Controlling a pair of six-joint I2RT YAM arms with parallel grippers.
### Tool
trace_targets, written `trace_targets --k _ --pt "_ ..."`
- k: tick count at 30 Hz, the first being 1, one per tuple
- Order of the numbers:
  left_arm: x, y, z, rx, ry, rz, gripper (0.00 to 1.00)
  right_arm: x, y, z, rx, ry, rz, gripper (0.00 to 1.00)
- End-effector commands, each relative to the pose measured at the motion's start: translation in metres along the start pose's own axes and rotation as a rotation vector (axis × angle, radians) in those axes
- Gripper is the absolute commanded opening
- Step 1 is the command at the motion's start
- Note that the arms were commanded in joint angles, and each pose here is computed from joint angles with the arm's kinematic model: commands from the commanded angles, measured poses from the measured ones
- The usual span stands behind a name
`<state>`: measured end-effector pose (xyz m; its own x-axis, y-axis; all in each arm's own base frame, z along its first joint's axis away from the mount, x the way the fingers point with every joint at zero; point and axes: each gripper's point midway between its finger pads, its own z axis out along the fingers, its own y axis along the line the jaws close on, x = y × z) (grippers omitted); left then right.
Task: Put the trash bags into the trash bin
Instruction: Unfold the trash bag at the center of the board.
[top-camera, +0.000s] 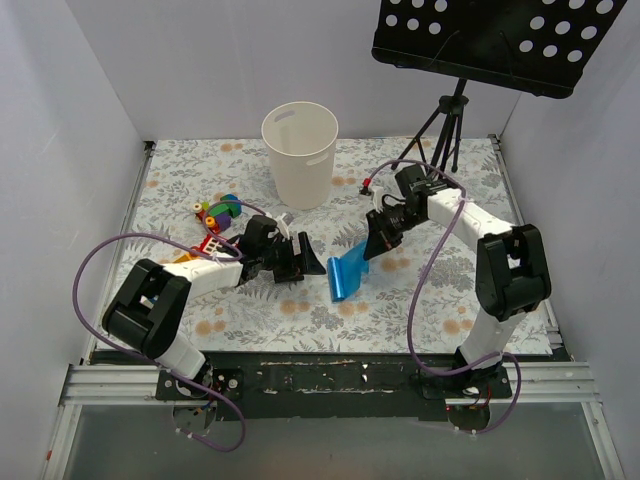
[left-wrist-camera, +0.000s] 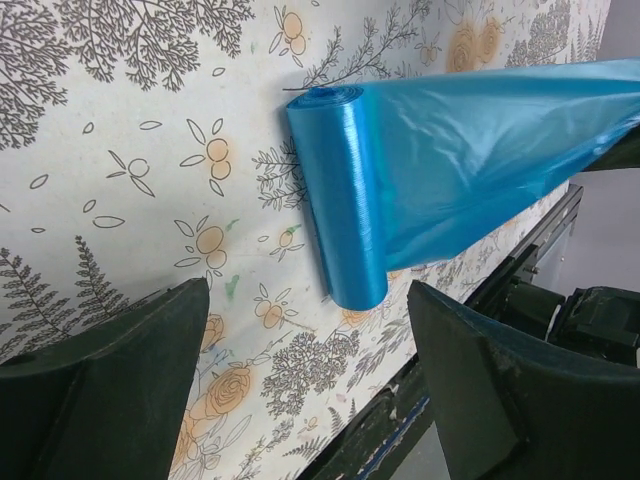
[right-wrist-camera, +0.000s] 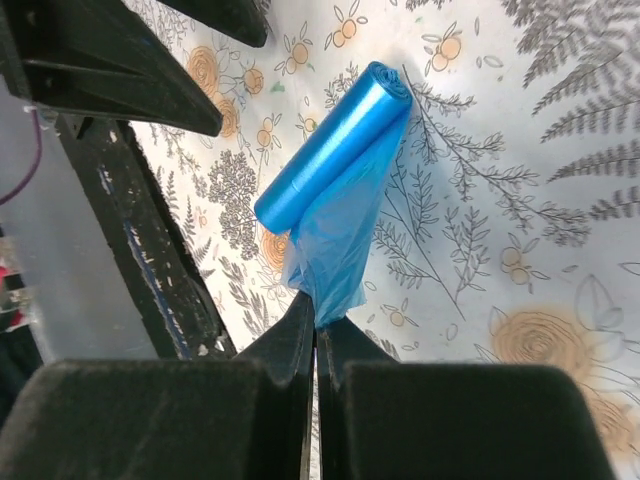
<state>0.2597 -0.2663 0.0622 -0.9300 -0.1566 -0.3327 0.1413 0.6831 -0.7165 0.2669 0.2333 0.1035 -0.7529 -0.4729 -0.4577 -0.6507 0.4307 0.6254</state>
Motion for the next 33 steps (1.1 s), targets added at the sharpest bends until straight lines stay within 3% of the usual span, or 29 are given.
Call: trace_targets --k 1,13,33 --pt "-0.018 -0.01 -0.005 0.005 -0.064 0.052 0.82 -0.008 0.016 -0.031 0.075 0.016 -0.144 0.01" --pt "-0.024 0.003 0.01 -0.049 -0.045 0.042 0.81 -0.014 0.041 -0.078 0.161 0.034 -0.335 0.01" --pt "-0.033 0.031 0.017 -0.208 -0.073 -0.001 0.78 -0.013 0.045 -0.148 0.273 0.013 -0.3 0.01"
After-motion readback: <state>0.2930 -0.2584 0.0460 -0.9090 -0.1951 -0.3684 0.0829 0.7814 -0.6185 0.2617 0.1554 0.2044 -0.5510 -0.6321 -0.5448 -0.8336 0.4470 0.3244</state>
